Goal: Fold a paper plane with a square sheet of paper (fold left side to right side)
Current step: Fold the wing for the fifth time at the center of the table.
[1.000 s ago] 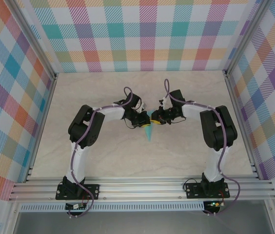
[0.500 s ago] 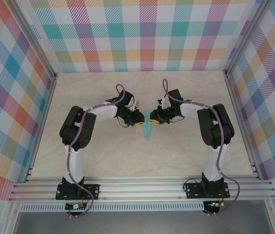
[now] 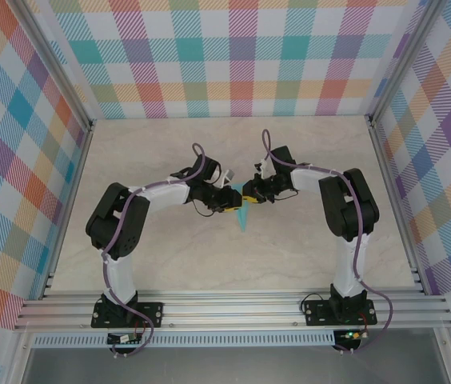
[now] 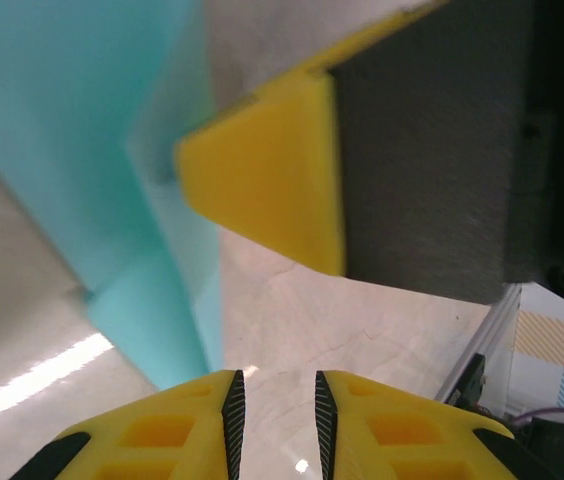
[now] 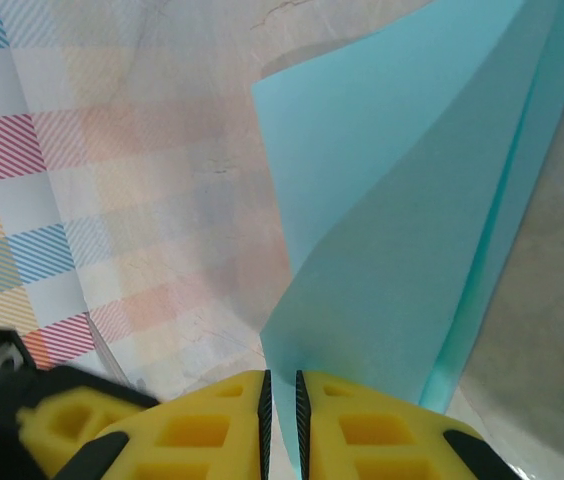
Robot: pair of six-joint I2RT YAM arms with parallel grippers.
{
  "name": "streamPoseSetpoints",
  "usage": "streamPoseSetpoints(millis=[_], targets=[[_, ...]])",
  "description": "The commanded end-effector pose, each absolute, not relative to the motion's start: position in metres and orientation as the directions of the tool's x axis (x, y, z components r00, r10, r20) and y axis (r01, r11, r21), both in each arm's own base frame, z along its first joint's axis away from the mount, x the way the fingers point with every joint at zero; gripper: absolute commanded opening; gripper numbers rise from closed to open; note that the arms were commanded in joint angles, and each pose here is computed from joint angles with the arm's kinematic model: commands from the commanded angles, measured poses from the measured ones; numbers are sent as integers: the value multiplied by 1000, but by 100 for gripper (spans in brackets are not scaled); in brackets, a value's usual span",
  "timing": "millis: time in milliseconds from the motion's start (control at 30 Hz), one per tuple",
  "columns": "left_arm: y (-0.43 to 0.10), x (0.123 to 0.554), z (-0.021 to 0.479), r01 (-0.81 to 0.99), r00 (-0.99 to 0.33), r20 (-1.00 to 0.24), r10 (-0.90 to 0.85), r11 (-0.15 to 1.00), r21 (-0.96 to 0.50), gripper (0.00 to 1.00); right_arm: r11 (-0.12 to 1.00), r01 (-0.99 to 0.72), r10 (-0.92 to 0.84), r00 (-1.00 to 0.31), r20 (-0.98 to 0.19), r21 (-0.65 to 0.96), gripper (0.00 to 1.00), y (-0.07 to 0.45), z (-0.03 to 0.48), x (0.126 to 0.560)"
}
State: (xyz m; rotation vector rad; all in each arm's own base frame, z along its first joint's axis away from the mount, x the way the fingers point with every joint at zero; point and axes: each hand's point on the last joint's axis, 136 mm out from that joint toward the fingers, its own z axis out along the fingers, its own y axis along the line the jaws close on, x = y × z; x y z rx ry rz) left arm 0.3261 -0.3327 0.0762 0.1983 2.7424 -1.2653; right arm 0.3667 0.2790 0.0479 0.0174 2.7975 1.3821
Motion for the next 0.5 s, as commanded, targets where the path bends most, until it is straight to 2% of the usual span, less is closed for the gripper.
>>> streamPoseSetpoints(millis=[0,200,467], targets=[[-349,322,76,183,-983,-161,90,602,-777,27,611,-12,12,-1000,-24,792,15,284,47,373],[-363,321,64,179,-984,-142,108,605,-776,27,615,-11,11,-1000,-22,789,16,284,44,373],[-352,316,30,119,-993,-77,93,682,-721,26,615,-22,10,-999,-36,788,16,285,47,375]])
